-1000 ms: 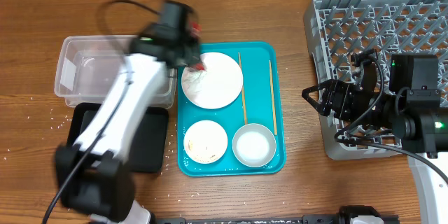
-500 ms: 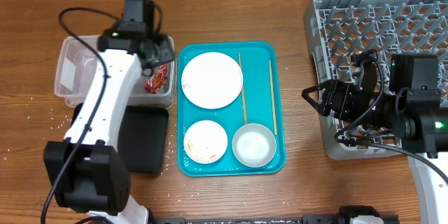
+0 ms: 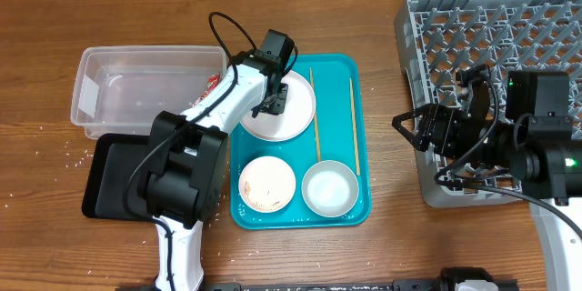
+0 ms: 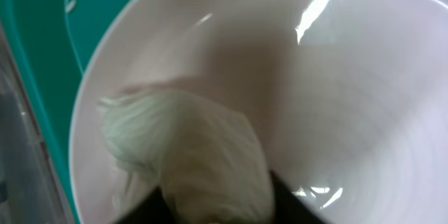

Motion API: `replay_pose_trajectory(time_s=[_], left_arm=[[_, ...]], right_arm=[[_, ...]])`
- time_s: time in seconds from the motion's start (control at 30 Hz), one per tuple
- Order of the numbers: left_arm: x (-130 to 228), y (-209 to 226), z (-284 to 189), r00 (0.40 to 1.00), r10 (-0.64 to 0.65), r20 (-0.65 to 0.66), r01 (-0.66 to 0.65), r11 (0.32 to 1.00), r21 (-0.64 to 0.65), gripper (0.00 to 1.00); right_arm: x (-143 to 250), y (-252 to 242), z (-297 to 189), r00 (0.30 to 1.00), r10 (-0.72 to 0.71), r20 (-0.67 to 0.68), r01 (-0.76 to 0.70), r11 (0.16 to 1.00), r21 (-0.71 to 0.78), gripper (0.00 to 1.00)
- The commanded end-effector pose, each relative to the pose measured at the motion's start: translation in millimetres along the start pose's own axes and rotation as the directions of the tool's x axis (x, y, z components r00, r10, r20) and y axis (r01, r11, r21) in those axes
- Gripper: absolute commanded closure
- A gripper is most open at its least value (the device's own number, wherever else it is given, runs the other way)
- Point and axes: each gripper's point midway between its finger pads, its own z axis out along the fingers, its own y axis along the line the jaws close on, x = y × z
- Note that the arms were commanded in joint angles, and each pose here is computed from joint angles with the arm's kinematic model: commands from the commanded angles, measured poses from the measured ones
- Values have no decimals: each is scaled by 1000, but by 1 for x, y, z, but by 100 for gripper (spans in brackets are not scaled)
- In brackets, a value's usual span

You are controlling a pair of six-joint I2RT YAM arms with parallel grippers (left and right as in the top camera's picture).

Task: Sort waste into correct bins and load items into the dishwasher
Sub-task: 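Grasp the small bowl of rice with the left gripper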

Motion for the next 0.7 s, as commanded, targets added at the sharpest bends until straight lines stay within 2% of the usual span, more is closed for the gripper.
replay_pose_trajectory(time_s=[0.0,0.13,0.17,0.23,0.37,0.4,0.43,0.47,0.5,0.53,0.57,0.6,0.67], left_arm=[[-1,-4,-17,1000,-1,-25,2,999,45,96],[-28,27,-111,990,-114,87,111,993,44,96],[-32,52,-141,972,-185,142,183,983,31,96],[-29,94,-163,940,-296,173,296,955,23,96],[-8,150,-141,891,-438,120,449,889,-87,96],[-4,161,-131,878,-467,101,476,874,-96,90],[-1,164,-121,873,-483,70,487,870,-75,55],[1,160,-114,877,-480,31,481,876,-35,46],[7,150,-113,887,-462,-27,462,886,30,46],[11,148,-118,888,-458,-36,459,888,31,47],[15,136,-130,908,-417,-45,419,906,55,58],[19,117,-147,937,-348,-40,350,931,101,62],[29,81,-187,968,-251,1,248,957,148,56]], right_arm=[[-3,6,-3,1000,-21,13,21,1000,-7,25],[-3,6,-3,1000,-20,12,20,1000,-7,25],[-2,5,-3,1000,-19,10,19,1000,-6,25],[-2,5,-3,1000,-19,10,19,1000,-7,25],[-2,6,-3,1000,-19,11,19,1000,-7,25],[-2,6,-3,1000,-19,11,19,1000,-7,25],[-2,6,-3,1000,-19,11,19,1000,-7,24],[-2,6,-3,1000,-19,11,19,1000,-7,23],[-2,5,-3,1000,-19,10,19,1000,-7,19],[-2,6,-3,1000,-19,11,19,1000,-7,17],[-2,6,-3,1000,-19,11,19,1000,-7,16],[-2,5,-3,1000,-18,9,18,1000,-6,16],[0,4,-3,1000,-12,2,12,1000,0,15]])
